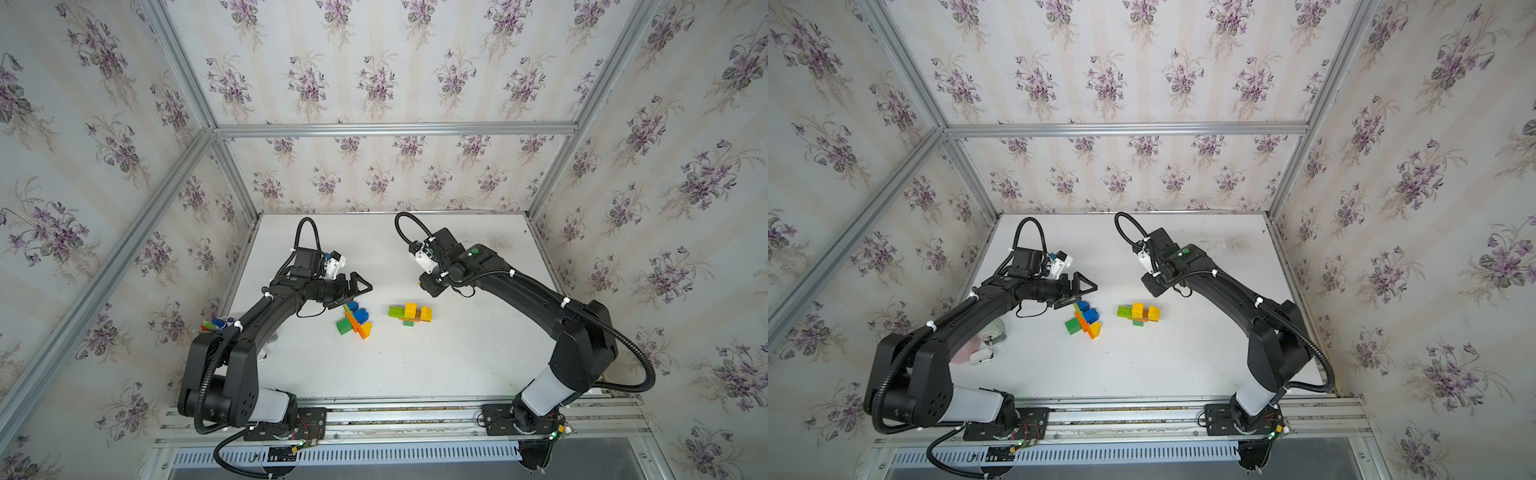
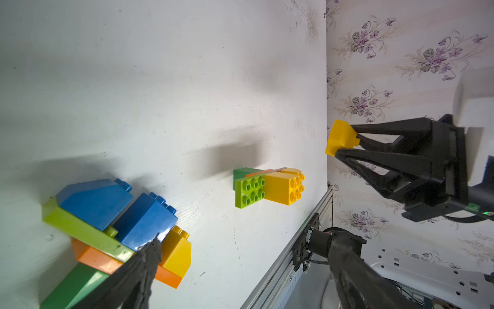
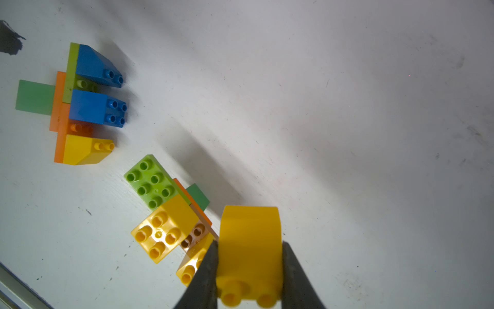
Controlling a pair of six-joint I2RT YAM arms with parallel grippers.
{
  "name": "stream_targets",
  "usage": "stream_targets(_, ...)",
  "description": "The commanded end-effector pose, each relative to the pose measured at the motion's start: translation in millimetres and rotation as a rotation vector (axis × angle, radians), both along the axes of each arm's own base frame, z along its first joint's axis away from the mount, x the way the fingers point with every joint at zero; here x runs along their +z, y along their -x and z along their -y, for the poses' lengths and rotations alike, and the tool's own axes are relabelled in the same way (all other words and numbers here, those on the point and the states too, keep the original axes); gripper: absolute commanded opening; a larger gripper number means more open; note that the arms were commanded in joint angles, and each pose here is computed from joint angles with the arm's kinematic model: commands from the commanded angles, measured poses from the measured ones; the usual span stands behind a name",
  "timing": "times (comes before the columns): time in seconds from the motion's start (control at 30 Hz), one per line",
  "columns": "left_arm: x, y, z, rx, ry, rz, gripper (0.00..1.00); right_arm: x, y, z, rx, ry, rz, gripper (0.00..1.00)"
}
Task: Assemble a fork with lego
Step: Pick up the lego brick from the center of the board, then place the lego brick at the center of the board.
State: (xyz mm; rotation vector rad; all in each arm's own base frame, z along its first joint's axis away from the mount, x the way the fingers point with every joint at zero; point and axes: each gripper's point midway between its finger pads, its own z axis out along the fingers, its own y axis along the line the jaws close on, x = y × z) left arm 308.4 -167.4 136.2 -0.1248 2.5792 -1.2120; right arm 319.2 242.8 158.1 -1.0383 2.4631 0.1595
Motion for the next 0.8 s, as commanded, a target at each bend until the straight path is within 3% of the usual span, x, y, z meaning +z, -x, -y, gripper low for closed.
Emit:
stream_targets(0.0, 2, 4, -4, 0.054, 0.01, -0.032, 1.0, 11, 14, -13, 0.139, -0.018, 0.028, 0.18)
stream_targets(0.17, -9, 16, -14, 0.099, -0.051, -0.111, 1.0, 26, 34, -27, 0.253, -0.074, 0.073, 0.19)
stream_targets(0.4, -15, 25, -33, 0.173, -0.077, -0.142, 1.0, 22, 92, -58, 0.482, -0.134, -0.012, 0.19)
stream_targets(0.57, -17, 37, -58, 0.256, -0.113, -0.151, 1.0, -3, 119, -74, 0.553, -0.11, -0.078, 0.2)
stream_targets(0.77, -24, 49, -71, 0.302, -0.123, -0.167, 1.0, -54, 137, -89, 0.548, 0.007, -0.171, 0.21)
